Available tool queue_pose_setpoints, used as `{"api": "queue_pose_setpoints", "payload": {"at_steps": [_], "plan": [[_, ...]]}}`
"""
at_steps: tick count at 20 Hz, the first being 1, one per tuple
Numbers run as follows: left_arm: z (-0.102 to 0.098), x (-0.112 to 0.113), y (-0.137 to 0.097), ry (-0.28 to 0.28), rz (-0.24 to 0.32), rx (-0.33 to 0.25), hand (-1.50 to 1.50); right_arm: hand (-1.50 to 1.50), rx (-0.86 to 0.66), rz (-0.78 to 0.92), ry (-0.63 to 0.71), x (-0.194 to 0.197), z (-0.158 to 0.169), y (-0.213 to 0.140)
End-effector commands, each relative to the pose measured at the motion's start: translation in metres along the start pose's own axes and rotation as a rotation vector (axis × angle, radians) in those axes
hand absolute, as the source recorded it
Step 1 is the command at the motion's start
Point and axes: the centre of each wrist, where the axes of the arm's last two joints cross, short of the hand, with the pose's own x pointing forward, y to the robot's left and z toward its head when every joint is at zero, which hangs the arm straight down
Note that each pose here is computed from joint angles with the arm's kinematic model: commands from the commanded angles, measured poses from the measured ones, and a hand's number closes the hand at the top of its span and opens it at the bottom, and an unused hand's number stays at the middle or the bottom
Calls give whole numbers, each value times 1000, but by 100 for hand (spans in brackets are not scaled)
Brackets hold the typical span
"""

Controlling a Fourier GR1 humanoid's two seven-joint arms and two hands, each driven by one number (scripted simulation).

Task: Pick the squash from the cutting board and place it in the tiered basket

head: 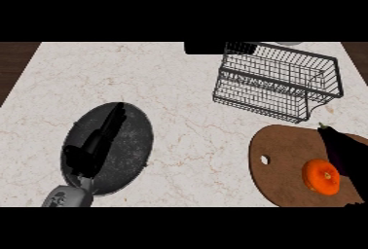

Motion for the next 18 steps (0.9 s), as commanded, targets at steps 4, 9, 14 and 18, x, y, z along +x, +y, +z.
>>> {"api": "queue_pose_setpoints", "payload": {"at_steps": [4, 9, 14, 18], "plan": [[-16, -2, -6, -3, 11, -3, 0, -150, 22, -45, 70, 4, -22, 34], [-7, 5, 4, -15, -16, 17, 0, -150, 32, -21, 143, -17, -37, 38], [-15, -8, 6, 7, -1, 5, 0, -150, 39, -30, 158, -10, -56, 51], [-8, 15, 3, 5, -17, 7, 0, -150, 65, -38, 162, -33, -50, 50]]}}
